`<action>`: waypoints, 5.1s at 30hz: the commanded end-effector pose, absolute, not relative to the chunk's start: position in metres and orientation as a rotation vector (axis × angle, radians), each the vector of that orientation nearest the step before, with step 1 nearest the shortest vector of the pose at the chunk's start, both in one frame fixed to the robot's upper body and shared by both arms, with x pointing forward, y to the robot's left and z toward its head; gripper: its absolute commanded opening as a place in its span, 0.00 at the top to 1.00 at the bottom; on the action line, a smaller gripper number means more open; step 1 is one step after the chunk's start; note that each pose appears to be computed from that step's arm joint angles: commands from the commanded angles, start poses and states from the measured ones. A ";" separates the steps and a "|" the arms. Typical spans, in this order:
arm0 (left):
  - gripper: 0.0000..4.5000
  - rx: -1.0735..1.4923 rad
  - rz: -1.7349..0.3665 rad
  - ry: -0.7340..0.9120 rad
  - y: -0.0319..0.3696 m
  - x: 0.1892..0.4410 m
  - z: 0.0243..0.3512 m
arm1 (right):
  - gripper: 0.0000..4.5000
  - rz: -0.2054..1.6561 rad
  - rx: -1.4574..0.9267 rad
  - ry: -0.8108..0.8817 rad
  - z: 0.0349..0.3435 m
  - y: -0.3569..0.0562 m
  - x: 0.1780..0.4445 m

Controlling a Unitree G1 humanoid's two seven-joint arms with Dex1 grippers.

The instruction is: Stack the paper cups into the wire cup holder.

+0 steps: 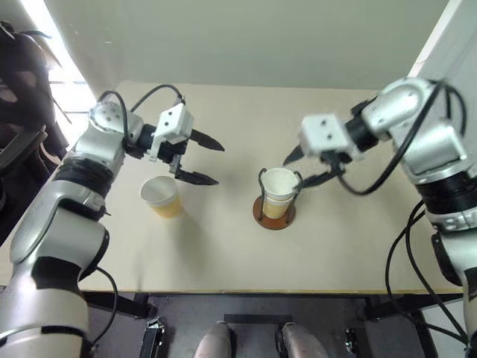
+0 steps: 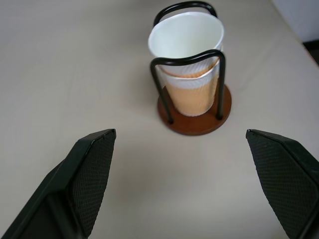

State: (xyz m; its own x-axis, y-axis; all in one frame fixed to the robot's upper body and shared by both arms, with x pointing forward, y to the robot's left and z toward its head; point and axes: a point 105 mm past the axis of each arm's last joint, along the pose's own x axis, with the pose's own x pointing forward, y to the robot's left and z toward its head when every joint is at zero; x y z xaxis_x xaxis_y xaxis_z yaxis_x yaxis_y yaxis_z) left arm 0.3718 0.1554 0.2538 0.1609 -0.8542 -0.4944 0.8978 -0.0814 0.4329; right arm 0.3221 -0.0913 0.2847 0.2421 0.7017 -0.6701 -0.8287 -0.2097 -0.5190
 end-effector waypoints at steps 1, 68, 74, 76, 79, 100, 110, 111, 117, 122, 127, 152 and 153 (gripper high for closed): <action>0.00 0.879 -1.383 0.068 0.174 0.372 0.277 | 0.42 1.278 -0.976 0.037 0.323 -0.104 0.317; 0.00 1.524 -1.427 0.632 0.257 0.321 0.240 | 0.42 1.246 -0.811 0.096 0.328 -0.128 0.319; 0.00 1.528 -1.450 0.640 0.257 0.320 0.231 | 0.42 1.252 -0.811 0.091 0.329 -0.126 0.319; 0.00 1.538 -1.458 0.647 0.259 0.320 0.226 | 0.42 1.254 -0.812 0.091 0.329 -0.126 0.318; 0.00 1.539 -1.461 0.654 0.260 0.321 0.221 | 0.42 1.257 -0.813 0.090 0.329 -0.125 0.318; 0.00 1.520 -1.460 0.662 0.264 0.336 0.190 | 0.42 1.263 -0.821 0.085 0.329 -0.122 0.316; 0.08 1.543 -1.480 0.659 0.262 0.340 0.180 | 0.41 1.263 -0.819 0.090 0.328 -0.122 0.313; 0.14 1.548 -1.479 0.647 0.261 0.341 0.181 | 0.41 1.262 -0.820 0.092 0.328 -0.122 0.313; 0.60 1.576 -1.460 0.548 0.247 0.351 0.190 | 0.41 1.259 -0.820 0.098 0.326 -0.123 0.313; 0.97 1.638 -1.390 0.453 0.238 0.363 0.210 | 0.41 1.259 -0.818 0.104 0.325 -0.124 0.312; 0.99 1.651 -1.344 0.347 0.219 0.373 0.240 | 0.41 1.259 -0.813 0.111 0.322 -0.124 0.313; 0.99 1.715 -1.461 0.013 0.109 0.381 0.294 | 0.41 1.229 -0.826 0.228 0.305 -0.150 0.304; 0.99 1.723 -1.464 0.016 0.108 0.380 0.294 | 0.41 1.224 -0.830 0.243 0.302 -0.155 0.304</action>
State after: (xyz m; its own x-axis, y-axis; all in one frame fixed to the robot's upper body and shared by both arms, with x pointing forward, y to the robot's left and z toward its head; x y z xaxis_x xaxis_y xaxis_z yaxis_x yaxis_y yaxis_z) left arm 0.3842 0.1085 0.2787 0.3002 -0.4983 -0.8134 0.5319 -0.6204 0.5764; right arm 0.3103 -0.1496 0.2943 0.3433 0.7340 -0.5860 -0.9109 0.1081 -0.3983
